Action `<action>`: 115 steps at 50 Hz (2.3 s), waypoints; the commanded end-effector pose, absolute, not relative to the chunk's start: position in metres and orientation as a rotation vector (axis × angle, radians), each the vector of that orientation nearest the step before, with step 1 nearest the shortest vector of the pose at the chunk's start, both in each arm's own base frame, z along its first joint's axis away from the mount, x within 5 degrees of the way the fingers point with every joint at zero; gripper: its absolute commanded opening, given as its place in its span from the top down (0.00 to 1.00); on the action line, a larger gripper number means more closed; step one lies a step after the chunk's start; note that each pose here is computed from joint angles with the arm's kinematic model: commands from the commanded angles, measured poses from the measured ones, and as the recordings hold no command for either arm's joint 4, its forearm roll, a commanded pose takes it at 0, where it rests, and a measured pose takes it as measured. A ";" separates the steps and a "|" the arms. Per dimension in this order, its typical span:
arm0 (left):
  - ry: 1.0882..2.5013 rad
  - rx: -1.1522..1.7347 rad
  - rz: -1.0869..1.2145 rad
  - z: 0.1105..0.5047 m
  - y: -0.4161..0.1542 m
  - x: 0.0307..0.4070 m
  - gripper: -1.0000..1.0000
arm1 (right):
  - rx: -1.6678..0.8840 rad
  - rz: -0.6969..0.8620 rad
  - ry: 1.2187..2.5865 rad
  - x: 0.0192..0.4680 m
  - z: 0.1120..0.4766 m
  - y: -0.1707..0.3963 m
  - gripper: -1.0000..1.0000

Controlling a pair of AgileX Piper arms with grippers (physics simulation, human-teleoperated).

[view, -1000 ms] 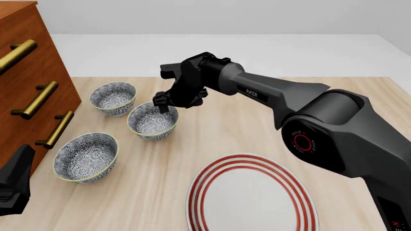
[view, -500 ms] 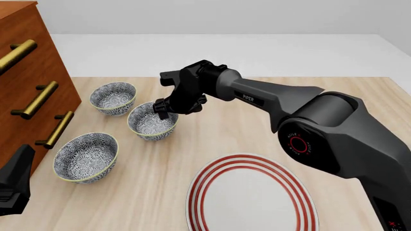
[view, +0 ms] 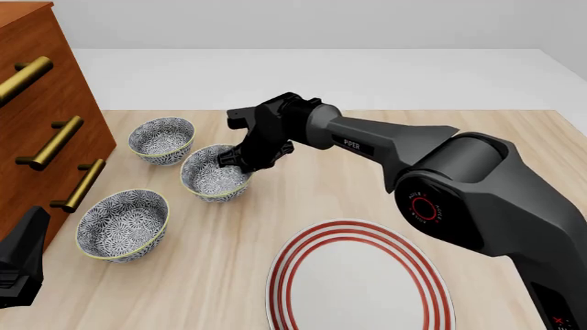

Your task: Pick up the bowl and put it in the middle on the plate.

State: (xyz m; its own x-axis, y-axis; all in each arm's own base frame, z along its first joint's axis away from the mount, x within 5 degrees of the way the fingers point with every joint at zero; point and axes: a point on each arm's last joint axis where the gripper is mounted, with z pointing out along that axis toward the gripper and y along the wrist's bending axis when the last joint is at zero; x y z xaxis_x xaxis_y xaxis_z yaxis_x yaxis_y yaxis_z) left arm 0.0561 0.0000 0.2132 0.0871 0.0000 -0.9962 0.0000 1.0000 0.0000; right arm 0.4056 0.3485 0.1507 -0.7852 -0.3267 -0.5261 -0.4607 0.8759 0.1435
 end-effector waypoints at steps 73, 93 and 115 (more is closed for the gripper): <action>1.484 0.000 0.000 0.213 0.000 0.056 0.00 | -0.236 0.375 2.363 0.193 0.276 0.101 1.00; 1.484 0.000 0.000 0.213 0.000 0.056 0.00 | -0.248 0.376 2.553 0.171 0.185 0.110 1.00; 1.484 0.000 0.000 0.213 0.000 0.056 0.00 | -0.237 0.376 2.597 0.164 0.162 0.111 1.00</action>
